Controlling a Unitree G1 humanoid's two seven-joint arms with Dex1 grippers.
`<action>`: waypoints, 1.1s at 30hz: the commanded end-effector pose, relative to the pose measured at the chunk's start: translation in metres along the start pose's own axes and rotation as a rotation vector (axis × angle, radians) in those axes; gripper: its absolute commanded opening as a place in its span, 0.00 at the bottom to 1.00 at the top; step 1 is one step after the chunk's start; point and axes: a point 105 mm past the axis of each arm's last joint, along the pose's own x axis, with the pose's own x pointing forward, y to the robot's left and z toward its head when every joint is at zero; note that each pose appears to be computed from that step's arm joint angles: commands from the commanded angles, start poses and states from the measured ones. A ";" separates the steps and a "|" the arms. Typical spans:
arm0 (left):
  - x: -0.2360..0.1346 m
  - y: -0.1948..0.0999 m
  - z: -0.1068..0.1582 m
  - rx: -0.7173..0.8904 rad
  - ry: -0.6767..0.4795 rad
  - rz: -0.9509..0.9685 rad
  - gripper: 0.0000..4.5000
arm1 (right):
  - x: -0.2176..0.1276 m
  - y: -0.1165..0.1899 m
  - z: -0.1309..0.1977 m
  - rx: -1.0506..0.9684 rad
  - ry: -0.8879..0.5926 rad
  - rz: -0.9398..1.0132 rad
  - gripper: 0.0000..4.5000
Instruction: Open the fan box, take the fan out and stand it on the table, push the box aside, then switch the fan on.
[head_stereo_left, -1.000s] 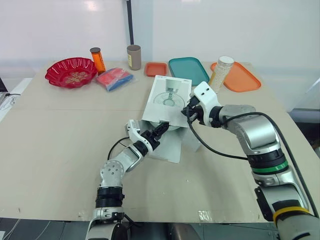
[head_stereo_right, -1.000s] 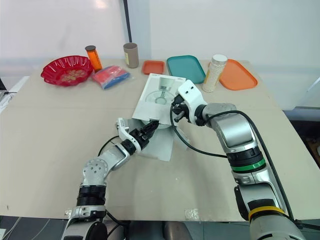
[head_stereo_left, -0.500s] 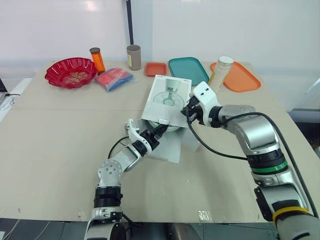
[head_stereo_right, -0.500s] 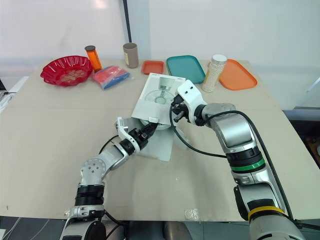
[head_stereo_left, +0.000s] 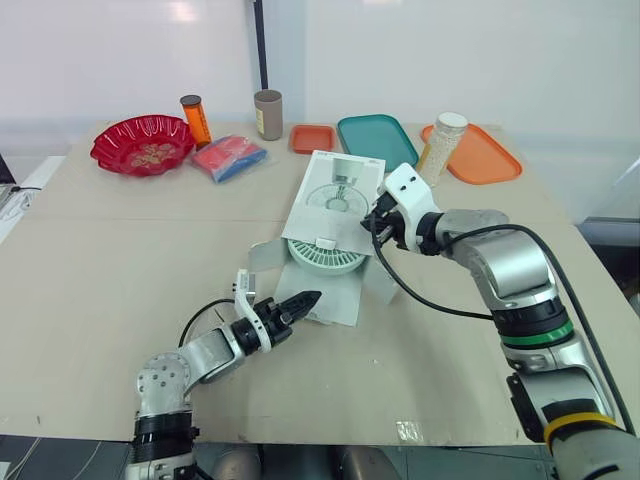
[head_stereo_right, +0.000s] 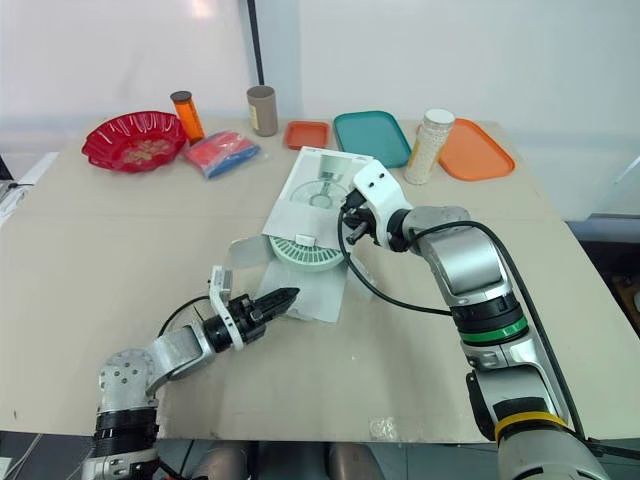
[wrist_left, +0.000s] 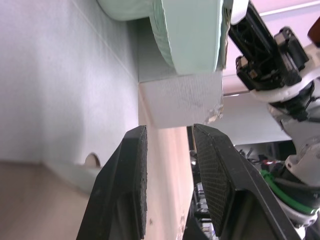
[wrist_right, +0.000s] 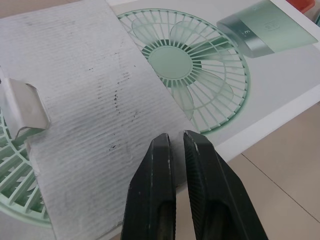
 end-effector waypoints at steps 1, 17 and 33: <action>0.000 -0.007 0.003 -0.001 -0.016 -0.027 0.35 | -0.006 -0.002 0.011 -0.021 -0.037 -0.012 0.09; 0.026 -0.006 0.026 -0.007 -0.150 -0.026 0.97 | -0.005 -0.002 0.011 -0.028 -0.037 -0.018 0.09; 0.053 -0.014 0.031 -0.011 -0.155 -0.087 0.97 | -0.007 -0.005 0.011 -0.037 -0.036 -0.032 0.09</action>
